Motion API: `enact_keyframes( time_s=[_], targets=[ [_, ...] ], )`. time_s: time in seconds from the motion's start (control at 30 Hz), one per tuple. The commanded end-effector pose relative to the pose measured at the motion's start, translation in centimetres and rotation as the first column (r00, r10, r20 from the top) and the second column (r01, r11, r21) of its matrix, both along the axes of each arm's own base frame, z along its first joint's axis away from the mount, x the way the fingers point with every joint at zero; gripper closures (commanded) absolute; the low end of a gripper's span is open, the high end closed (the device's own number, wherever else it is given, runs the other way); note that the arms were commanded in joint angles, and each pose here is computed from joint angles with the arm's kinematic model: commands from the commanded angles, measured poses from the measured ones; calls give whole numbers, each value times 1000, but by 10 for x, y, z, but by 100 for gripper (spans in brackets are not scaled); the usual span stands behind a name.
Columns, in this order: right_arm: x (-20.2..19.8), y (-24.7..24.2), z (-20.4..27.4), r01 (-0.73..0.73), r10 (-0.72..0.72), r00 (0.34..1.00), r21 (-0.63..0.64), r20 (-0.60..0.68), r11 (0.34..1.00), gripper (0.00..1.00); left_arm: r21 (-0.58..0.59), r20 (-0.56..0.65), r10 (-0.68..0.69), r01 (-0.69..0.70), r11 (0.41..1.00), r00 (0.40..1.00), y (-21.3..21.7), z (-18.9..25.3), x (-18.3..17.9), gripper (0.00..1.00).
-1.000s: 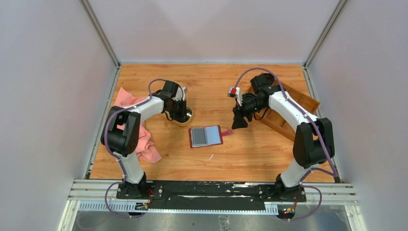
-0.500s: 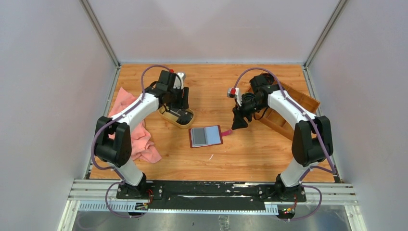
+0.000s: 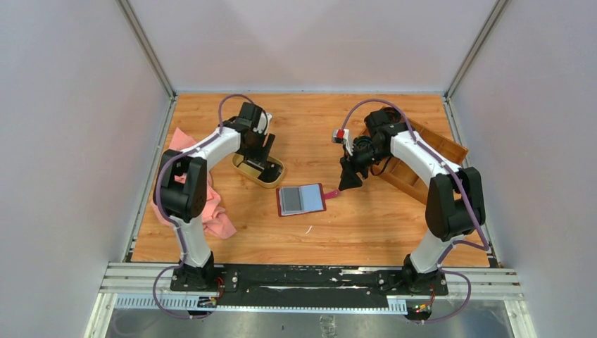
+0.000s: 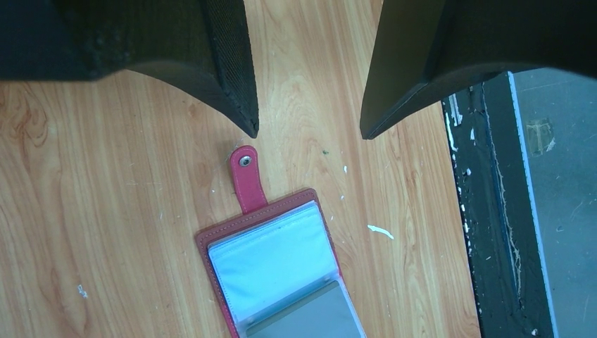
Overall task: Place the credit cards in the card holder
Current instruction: Move the storage box to the center of the board.
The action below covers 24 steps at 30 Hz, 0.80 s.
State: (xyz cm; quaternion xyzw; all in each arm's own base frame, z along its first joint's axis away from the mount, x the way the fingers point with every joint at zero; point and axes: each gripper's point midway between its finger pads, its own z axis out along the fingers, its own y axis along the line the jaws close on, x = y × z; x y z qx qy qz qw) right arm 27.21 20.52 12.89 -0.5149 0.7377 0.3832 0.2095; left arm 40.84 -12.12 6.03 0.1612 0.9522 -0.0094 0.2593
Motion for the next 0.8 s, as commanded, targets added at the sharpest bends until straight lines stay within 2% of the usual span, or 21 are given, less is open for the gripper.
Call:
enact_keyframes(
  time_s=[0.0,0.17,0.23,0.77],
  targets=[
    [3,-2,5,-3,4,1000,20,-15,1000,41,92,18,-128,126,988,992,9,3,12,24],
    [2,-1,5,-8,9,1000,24,-24,1000,42,102,-20,-243,244,964,970,10,-6,12,26],
    [2,-1,5,-8,9,1000,26,-24,1000,42,56,-43,-271,273,960,962,8,-11,9,28],
    [0,1,8,-13,14,1000,37,-28,999,43,54,-85,-348,353,934,933,13,-30,17,28]
  ],
)
